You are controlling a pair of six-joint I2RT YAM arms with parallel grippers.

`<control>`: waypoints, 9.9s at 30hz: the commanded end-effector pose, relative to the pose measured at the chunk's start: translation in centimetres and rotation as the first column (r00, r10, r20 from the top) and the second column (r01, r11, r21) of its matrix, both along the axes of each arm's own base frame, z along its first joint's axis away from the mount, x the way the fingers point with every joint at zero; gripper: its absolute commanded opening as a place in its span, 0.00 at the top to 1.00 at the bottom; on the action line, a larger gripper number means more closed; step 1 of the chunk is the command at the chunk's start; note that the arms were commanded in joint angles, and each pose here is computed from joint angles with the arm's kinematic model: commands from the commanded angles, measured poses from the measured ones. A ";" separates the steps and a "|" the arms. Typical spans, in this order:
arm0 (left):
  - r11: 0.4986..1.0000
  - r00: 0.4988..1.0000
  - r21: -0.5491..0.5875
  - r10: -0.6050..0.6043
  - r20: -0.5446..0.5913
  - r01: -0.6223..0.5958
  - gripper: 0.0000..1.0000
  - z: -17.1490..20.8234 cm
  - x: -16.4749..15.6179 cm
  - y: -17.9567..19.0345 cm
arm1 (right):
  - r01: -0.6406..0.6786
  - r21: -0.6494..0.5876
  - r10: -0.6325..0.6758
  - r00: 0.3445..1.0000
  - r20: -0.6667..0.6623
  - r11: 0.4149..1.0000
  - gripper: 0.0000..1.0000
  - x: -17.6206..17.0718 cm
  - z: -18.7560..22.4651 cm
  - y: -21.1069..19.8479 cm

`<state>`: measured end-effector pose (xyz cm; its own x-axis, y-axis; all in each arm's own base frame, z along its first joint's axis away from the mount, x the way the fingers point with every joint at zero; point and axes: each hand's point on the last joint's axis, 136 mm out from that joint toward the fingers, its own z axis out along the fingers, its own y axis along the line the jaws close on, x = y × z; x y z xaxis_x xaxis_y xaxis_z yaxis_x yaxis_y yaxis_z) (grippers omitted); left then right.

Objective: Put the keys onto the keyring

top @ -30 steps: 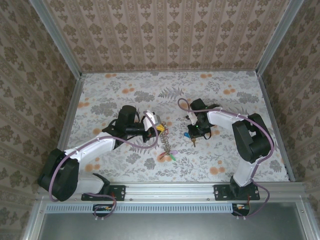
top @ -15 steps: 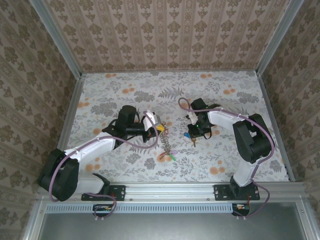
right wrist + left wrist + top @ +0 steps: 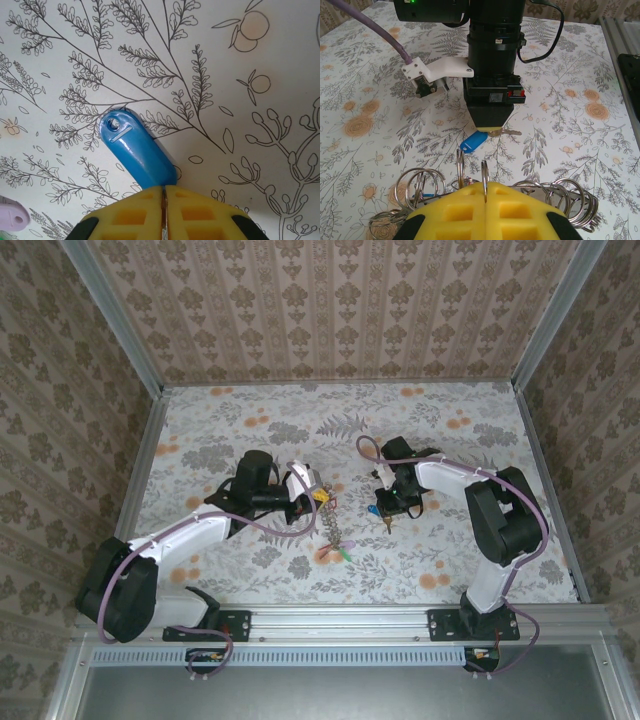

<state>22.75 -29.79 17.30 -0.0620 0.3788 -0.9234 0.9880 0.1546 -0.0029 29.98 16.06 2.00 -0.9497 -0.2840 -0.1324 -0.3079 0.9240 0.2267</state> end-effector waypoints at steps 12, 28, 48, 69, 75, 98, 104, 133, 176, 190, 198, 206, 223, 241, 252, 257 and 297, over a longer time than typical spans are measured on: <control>0.999 0.997 -0.044 -0.027 0.067 0.030 1.00 2.4 0.1 -0.3 | 0.001 0.066 -0.007 0.997 0.077 0.998 0.99 0.3 2.4 0.4; 0.994 0.998 -0.105 -0.035 0.059 0.041 1.00 3.3 0.0 -0.8 | -0.377 0.551 -0.002 0.824 0.567 0.744 1.00 -1.5 17.9 5.4; 0.992 0.997 -0.110 -0.048 0.055 0.054 1.00 3.1 -0.5 -1.4 | -0.720 0.212 0.228 0.462 0.857 0.661 1.00 -4.0 21.8 11.5; 0.991 0.997 -0.116 -0.054 0.058 0.060 1.00 3.2 -0.5 -1.6 | -0.723 0.235 0.252 0.497 0.831 0.649 1.00 -2.8 20.9 14.1; 0.990 0.996 -0.122 -0.068 0.062 0.076 1.00 3.3 -0.8 -1.6 | -0.669 0.125 0.293 0.476 0.829 0.733 1.00 -1.6 19.5 13.4; 0.990 0.993 -0.106 -0.081 0.085 0.090 1.00 2.8 -0.9 -1.5 | -0.468 0.158 0.194 0.617 0.763 0.869 1.00 0.4 18.1 10.8; 0.992 0.994 -0.103 -0.061 0.090 0.070 1.00 2.5 -0.7 -1.4 | -0.436 0.207 0.162 0.670 0.724 0.876 1.00 0.5 17.5 10.4; 0.982 0.982 -0.095 -0.152 0.110 0.162 1.00 3.4 -1.6 -1.8 | -0.766 0.088 0.373 0.406 0.834 0.637 0.75 -4.2 18.9 10.7; 0.982 0.982 -0.058 -0.174 0.067 0.178 0.84 2.8 -1.6 -1.8 | -0.841 0.058 0.501 0.373 0.781 0.538 1.00 -4.2 17.4 12.1; 0.978 0.977 0.020 -0.210 0.048 0.209 0.81 2.3 -1.6 -2.3 | -0.846 0.033 0.542 0.370 0.755 0.532 1.00 -4.2 18.1 12.0; 0.976 0.975 0.036 -0.217 0.054 0.215 0.83 2.2 -1.6 -2.6 | -0.853 0.034 0.533 0.356 0.767 0.521 1.00 -4.4 18.6 12.2; 0.970 0.970 0.045 -0.241 0.038 0.239 1.00 2.1 -1.9 -2.7 | -0.851 0.022 0.518 0.339 0.786 0.524 0.97 -4.3 19.0 12.2; 0.963 0.971 -0.145 -0.216 0.099 0.229 1.00 5.0 -2.0 -2.3 | -0.803 0.155 0.387 0.435 0.813 0.575 0.83 -3.5 16.5 12.2; 0.981 0.981 -0.056 -0.181 0.069 0.185 0.85 3.5 -1.5 -1.3 | -0.818 0.099 0.460 0.414 0.785 0.567 1.00 -3.5 16.9 11.8; 0.977 0.976 0.012 -0.213 0.040 0.212 0.74 3.0 -1.5 -1.8 | -0.827 0.065 0.499 0.398 0.770 0.559 1.00 -3.5 17.3 12.0; 0.973 0.973 0.035 -0.228 0.032 0.227 0.73 2.7 -1.6 -2.1 | -0.830 0.059 0.502 0.390 0.772 0.555 1.00 -3.5 17.4 12.1; 0.967 0.968 -0.086 -0.234 0.089 0.242 1.00 4.5 -2.0 -2.7 | -0.781 0.149 0.407 0.465 0.786 0.606 0.83 -3.3 15.0 11.5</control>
